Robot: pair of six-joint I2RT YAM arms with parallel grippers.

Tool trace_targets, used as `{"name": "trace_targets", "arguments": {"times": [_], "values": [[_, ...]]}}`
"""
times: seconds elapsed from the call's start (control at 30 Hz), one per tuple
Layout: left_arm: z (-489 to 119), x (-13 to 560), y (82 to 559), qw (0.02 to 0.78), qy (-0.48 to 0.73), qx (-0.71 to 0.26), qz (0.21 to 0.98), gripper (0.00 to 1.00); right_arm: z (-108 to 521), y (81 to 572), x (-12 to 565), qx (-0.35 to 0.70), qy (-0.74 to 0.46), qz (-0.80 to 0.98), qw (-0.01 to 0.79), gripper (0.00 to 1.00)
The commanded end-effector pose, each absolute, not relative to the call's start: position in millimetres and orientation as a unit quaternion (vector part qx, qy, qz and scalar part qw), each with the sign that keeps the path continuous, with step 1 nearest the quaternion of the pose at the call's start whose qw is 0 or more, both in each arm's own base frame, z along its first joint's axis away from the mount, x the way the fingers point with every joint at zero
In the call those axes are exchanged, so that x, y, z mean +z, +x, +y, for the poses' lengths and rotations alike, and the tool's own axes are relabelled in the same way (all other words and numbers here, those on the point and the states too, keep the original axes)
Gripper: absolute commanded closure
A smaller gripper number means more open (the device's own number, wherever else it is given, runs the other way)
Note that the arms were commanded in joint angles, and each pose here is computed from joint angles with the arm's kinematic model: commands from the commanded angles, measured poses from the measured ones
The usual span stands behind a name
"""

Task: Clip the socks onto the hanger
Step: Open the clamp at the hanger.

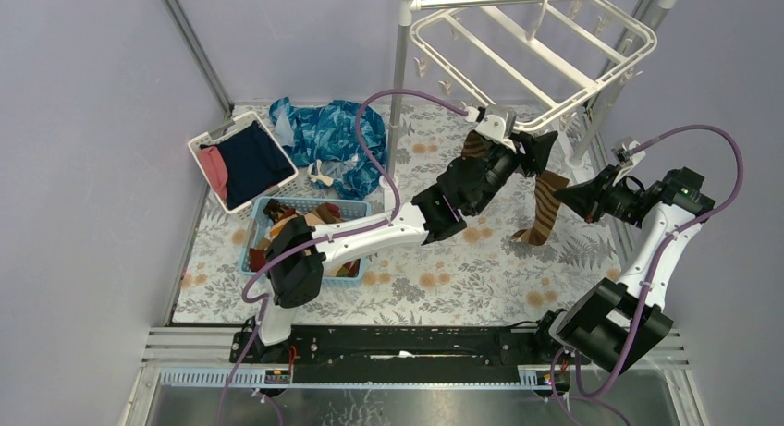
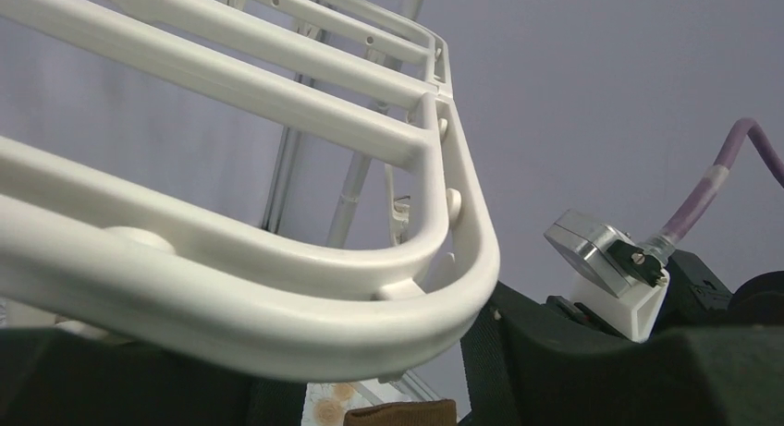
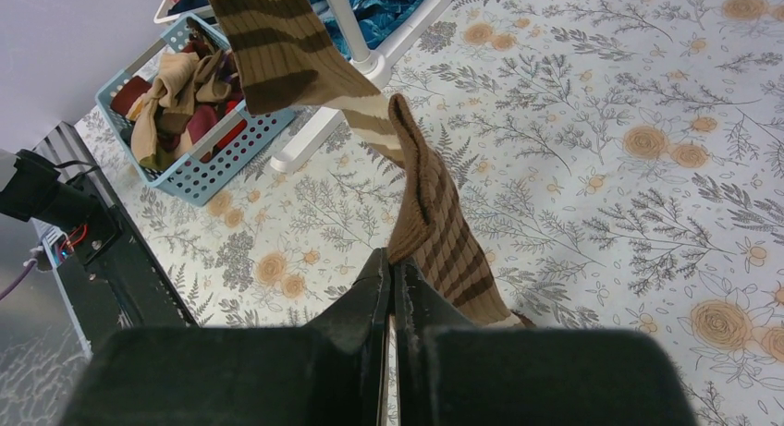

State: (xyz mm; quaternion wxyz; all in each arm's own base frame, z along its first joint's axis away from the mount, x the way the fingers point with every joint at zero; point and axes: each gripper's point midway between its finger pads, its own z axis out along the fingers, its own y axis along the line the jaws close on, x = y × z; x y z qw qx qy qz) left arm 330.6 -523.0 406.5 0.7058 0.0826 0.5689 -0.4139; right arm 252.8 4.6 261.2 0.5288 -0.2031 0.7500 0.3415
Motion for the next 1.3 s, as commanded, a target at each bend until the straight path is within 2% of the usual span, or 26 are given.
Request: {"name": "trace_targets", "arguments": {"times": [0.0,0.07,0.3,0.63,1.03,1.27], "values": [[-514,427,334,0.725,0.057,-0.417,0.546,0.38,13,251,276,0.351,-0.216,0.729,0.547,1.0],[-514,425,332,0.72,0.054,-0.424,0.547,0.33,13,250,275,0.351,-0.216,0.729,0.546,1.0],[-499,427,315,0.734,0.065,-0.449,0.505,0.28,14,250,274,0.353,-0.219,0.727,0.546,1.0],[-494,428,325,0.771,0.082,-0.412,0.478,0.27,16,247,275,0.356,-0.227,0.724,0.545,1.0],[-486,426,345,0.775,0.088,-0.403,0.479,0.36,17,246,276,0.362,-0.233,0.72,0.544,1.0],[-487,429,342,0.768,0.092,-0.416,0.479,0.45,16,246,274,0.36,-0.235,0.721,0.544,1.0]]}}
